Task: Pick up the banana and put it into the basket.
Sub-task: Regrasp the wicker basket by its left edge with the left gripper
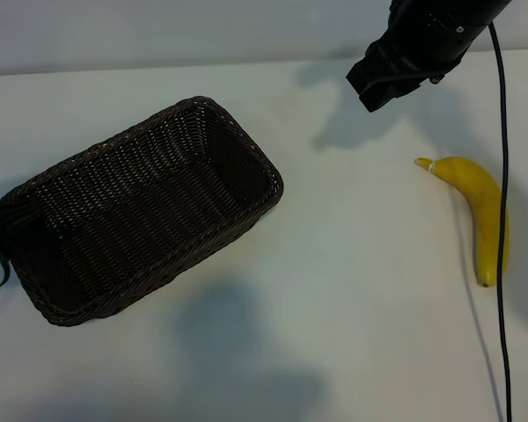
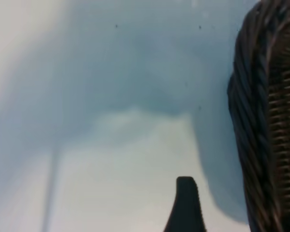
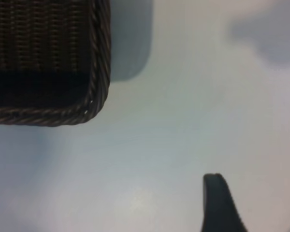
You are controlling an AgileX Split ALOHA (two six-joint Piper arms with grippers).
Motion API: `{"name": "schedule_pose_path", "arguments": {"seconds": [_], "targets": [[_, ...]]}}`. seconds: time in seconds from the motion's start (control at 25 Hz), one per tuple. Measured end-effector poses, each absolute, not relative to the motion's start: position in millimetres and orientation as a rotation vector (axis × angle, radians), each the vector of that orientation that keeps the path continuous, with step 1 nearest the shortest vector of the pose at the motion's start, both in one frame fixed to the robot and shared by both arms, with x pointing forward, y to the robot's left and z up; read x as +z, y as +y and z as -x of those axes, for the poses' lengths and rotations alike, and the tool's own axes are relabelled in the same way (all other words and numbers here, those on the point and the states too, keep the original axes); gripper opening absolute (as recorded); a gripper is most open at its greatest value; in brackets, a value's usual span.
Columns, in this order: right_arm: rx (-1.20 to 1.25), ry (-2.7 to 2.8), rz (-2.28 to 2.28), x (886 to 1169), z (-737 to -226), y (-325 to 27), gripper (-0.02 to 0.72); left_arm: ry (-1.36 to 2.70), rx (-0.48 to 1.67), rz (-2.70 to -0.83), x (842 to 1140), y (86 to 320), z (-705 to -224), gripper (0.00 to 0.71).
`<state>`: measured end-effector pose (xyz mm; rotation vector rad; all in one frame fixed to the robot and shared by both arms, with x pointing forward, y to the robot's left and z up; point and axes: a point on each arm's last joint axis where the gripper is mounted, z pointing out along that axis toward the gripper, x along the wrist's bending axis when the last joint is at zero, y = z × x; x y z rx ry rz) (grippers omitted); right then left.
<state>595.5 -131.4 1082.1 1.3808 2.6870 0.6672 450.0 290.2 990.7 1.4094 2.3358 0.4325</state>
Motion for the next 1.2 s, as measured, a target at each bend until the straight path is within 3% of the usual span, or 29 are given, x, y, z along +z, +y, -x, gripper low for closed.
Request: {"name": "schedule_pose_path", "arguments": {"seconds": [0.72, 0.84, 0.92, 1.2], "targets": [[0.662, 2.692, -1.382, 1081.9, -595.0, -131.6, 0.389, 2.428, 0.23, -1.367, 920.7, 277.0, -488.3, 0.586], [0.661, 2.693, -1.382, 1081.9, -594.9, -131.6, 0.389, 2.427, 0.223, -1.359, 919.0, 276.4, -489.4, 0.488], [0.661, 2.693, -1.382, 1081.9, -594.9, -131.6, 0.389, 2.423, 0.224, -1.355, 918.9, 276.3, -489.9, 0.353], [0.66, 2.694, -1.383, 1081.9, -594.9, -131.6, 0.389, 2.409, 0.231, -1.347, 919.3, 276.0, -491.4, 0.337]]}}
